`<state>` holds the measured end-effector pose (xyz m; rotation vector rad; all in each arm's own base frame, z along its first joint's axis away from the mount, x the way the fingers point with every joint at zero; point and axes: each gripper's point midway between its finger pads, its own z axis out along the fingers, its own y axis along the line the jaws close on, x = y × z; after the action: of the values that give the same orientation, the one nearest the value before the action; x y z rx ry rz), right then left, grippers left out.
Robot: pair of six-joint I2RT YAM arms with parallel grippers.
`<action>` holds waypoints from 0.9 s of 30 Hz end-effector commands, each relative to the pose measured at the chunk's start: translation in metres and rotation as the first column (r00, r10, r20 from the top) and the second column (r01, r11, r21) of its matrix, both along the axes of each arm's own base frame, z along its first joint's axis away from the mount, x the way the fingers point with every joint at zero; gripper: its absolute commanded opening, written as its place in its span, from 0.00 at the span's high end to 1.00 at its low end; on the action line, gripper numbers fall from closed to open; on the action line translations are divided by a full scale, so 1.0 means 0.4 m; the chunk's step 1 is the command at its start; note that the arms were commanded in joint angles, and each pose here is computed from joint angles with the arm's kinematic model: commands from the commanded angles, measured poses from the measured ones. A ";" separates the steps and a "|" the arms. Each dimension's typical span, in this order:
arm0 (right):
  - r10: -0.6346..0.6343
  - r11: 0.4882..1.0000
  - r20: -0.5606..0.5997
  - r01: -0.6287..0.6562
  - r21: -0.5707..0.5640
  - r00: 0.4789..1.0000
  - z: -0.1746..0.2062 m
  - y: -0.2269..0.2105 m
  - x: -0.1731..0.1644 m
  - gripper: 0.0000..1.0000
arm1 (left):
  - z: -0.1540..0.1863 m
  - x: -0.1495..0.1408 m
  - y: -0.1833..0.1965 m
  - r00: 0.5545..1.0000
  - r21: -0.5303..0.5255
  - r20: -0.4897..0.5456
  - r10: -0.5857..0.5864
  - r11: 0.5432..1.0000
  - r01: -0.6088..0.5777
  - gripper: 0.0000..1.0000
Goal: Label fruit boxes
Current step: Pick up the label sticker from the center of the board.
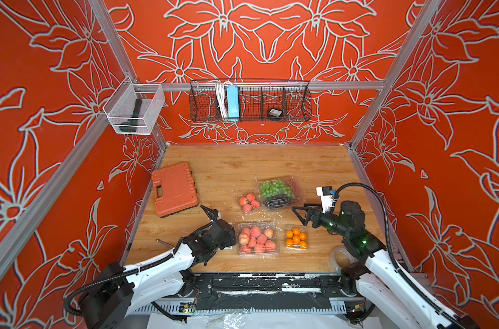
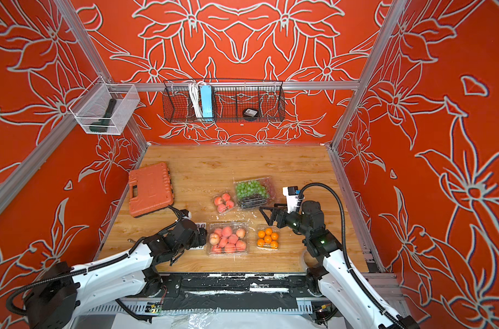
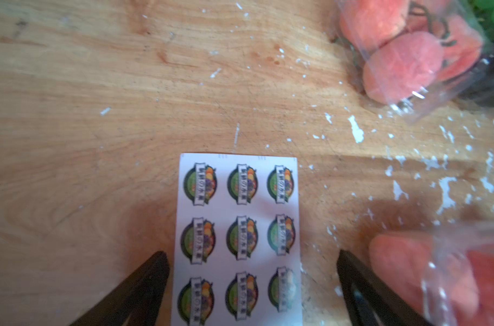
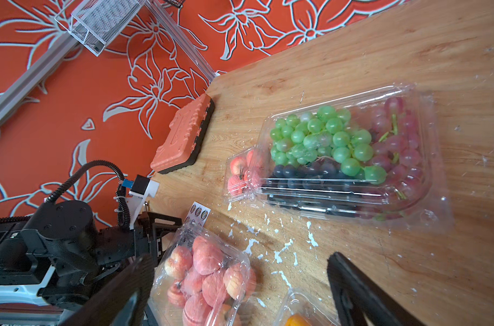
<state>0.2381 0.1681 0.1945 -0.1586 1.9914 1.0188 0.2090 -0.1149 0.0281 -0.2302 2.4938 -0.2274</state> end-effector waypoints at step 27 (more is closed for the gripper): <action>0.014 0.999 0.044 -0.015 0.028 0.999 0.025 0.000 -0.023 0.02 | -0.080 -0.034 0.035 0.985 0.239 -0.168 0.048 0.971 -0.007 0.22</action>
<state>0.2342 0.1669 0.2071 -0.1697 1.9370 1.0268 0.2136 -0.1142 0.0169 -0.2075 2.5604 0.0293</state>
